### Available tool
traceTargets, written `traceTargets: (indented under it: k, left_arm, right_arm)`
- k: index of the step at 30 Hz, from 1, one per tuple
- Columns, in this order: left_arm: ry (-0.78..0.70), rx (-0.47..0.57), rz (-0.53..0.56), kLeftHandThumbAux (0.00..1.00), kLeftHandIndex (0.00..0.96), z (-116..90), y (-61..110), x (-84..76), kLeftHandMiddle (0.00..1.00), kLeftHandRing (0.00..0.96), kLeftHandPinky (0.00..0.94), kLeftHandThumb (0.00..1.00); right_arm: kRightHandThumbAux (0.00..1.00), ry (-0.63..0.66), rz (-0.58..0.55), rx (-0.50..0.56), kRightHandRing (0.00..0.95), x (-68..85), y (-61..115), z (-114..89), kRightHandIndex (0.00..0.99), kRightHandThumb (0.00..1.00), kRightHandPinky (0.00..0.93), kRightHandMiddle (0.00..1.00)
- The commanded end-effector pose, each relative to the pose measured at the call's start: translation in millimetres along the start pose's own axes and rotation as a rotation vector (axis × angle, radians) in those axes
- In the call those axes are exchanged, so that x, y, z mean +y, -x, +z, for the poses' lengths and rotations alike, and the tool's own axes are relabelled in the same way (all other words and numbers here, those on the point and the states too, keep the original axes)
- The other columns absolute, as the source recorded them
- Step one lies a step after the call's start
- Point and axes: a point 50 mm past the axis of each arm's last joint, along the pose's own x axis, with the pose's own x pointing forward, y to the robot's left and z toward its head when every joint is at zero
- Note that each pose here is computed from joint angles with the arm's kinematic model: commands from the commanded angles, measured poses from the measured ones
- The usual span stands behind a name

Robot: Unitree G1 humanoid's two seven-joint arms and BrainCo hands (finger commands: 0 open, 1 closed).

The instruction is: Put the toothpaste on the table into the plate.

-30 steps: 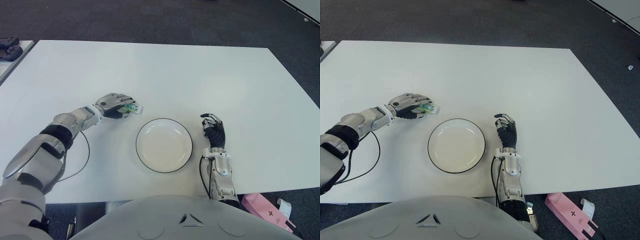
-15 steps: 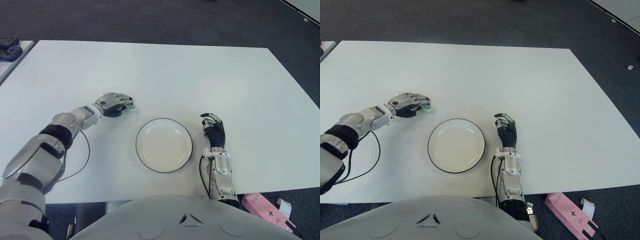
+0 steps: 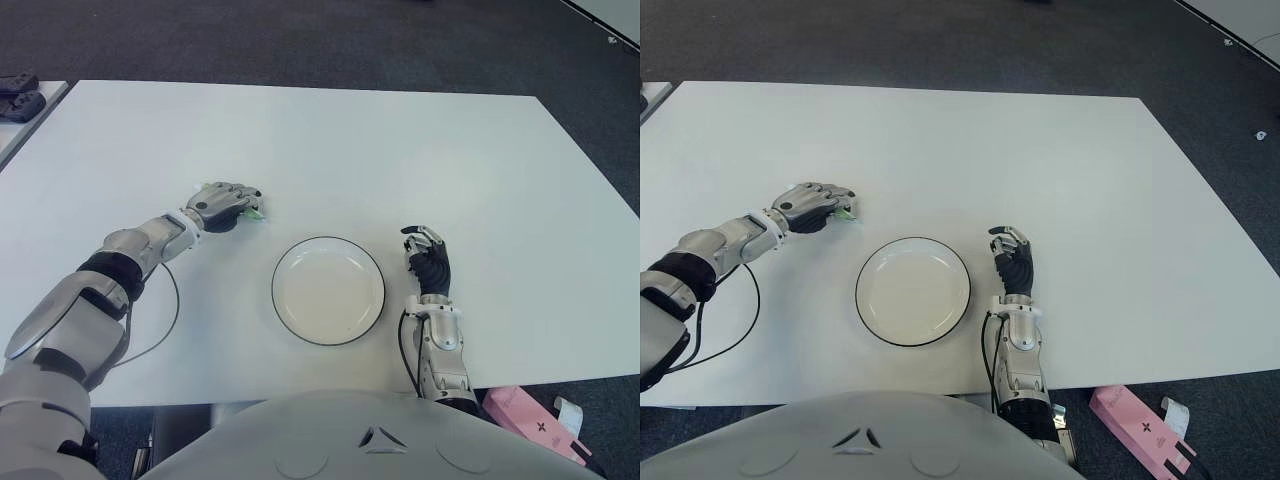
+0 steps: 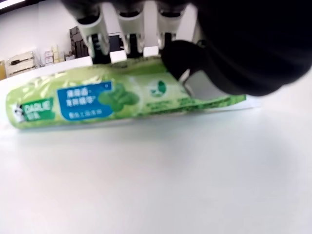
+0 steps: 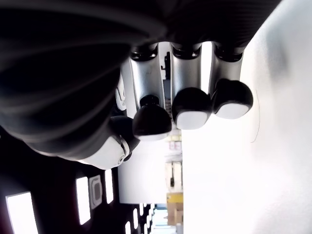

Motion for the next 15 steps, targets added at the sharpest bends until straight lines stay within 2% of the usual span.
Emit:
traceTargets:
  k: [1,15]
  left_arm:
    - [0.004,0.025,-0.044,0.668,0.398,-2.2,5.9,-11.6,0.538,0.813,0.781,0.851]
    - [0.043,0.056,0.002,0.669,0.395,-5.4,5.3,-9.6,0.539,0.824,0.788,0.85]
  right_arm:
    - [0.722,-0.015,-0.001,-0.001,0.891,2.7,-1.7,-1.0,0.438,0.706,0.882,0.917]
    - [0.722,-0.025,0.003,-0.009,0.896,2.7,-3.0,-1.7,0.438,0.706,0.885,0.919]
